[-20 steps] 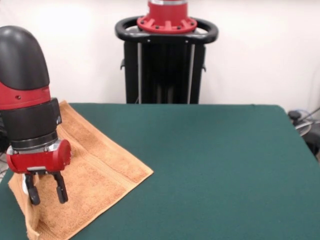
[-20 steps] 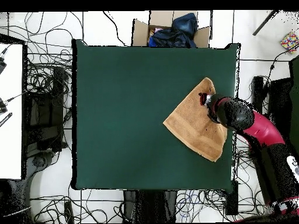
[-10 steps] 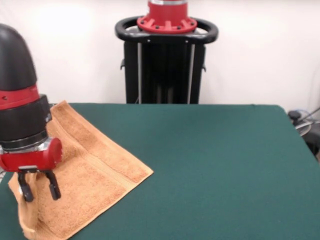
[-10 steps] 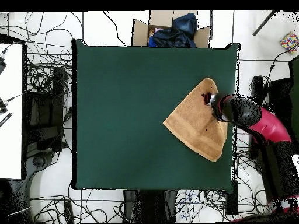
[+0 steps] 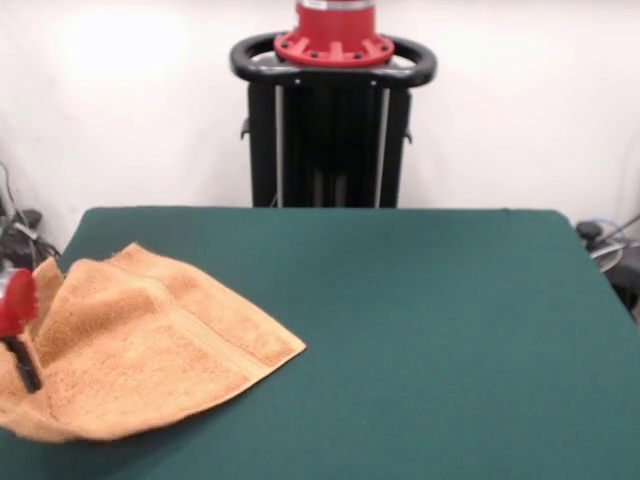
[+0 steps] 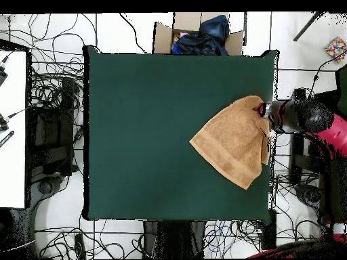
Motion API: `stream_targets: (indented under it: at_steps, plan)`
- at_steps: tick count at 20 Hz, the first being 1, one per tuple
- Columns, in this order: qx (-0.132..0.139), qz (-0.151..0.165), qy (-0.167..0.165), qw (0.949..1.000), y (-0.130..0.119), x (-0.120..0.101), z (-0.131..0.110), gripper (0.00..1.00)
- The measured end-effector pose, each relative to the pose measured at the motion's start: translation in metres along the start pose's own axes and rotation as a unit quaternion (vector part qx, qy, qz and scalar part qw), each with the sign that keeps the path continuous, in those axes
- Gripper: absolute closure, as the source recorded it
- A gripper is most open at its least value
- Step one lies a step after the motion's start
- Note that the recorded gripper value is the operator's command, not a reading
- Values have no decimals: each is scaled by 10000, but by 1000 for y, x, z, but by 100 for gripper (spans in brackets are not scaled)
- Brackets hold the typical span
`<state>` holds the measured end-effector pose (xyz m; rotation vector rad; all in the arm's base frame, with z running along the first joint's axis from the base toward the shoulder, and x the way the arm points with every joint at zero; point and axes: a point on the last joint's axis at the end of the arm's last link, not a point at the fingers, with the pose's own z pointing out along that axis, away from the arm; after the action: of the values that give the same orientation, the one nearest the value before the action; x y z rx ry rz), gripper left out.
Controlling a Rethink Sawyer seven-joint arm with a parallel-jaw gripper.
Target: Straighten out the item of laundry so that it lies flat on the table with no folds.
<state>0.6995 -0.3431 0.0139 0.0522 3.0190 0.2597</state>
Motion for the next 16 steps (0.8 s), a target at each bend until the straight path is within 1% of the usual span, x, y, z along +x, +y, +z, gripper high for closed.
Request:
stream_targets:
  at_steps: [6, 13, 16]
  plan:
    - [255, -263, -184, 9992, -29, -19, -10, 0]
    - [314, -299, -225, 9988, -31, -22, -18, 0]
    - [333, -386, -206, 9985, -24, -20, -30, 0]
